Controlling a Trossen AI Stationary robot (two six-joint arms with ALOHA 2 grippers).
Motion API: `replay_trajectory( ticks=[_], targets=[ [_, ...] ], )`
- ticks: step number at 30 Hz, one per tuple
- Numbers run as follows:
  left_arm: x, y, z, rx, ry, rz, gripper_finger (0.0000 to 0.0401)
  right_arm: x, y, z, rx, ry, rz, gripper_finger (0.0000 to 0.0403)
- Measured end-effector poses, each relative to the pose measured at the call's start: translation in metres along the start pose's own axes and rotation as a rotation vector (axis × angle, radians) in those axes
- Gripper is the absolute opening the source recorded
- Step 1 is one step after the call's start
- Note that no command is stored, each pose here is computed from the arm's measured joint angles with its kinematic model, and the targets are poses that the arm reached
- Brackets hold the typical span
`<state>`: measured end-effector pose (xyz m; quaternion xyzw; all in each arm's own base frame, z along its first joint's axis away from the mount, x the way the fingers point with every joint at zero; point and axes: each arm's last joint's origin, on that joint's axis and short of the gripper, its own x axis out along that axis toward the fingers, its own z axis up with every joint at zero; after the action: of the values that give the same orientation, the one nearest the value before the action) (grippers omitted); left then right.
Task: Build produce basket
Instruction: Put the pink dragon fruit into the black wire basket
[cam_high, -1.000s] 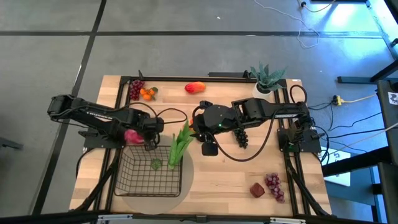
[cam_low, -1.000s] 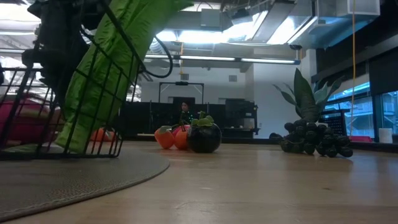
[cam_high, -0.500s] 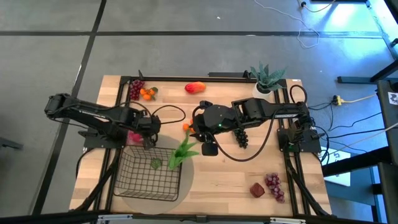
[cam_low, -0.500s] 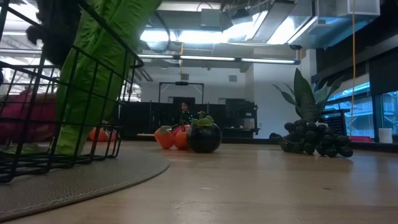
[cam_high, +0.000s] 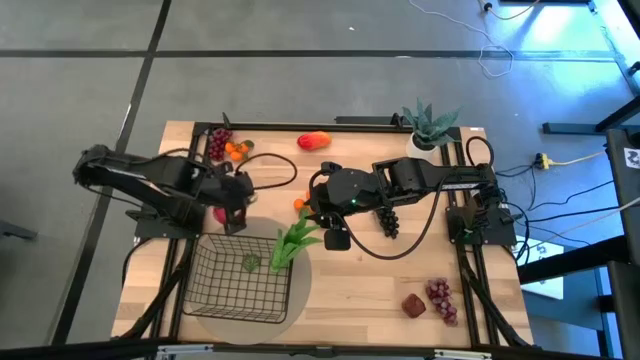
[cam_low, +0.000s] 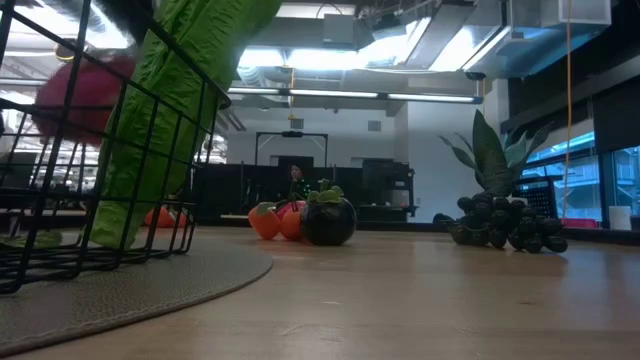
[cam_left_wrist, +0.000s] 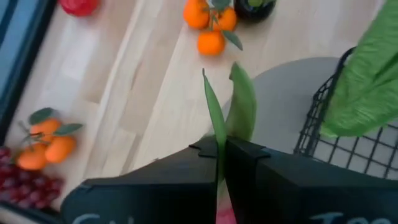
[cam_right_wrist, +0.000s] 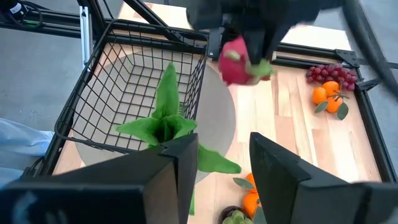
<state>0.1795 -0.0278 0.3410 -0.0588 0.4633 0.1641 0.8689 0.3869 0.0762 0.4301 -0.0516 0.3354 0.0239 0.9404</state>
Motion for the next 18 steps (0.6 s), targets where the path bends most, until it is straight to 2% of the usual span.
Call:
replay_trajectory(
  ticks=[6,13,18],
  targets=[
    [-0.04,-0.006,0.009,-0.027,-0.076,-0.076,0.0,0.0,0.0,0.0,0.0,0.0,0.0,0.0133],
    [-0.071,-0.029,0.017,-0.095,-0.196,-0.313,0.0,0.0,0.0,0.0,-0.024,0.0,0.003,0.0133],
    [-0.084,-0.052,0.013,-0.098,-0.254,-0.477,0.0,0.0,0.004,0.0,-0.087,-0.002,0.103,0.0133]
  ],
)
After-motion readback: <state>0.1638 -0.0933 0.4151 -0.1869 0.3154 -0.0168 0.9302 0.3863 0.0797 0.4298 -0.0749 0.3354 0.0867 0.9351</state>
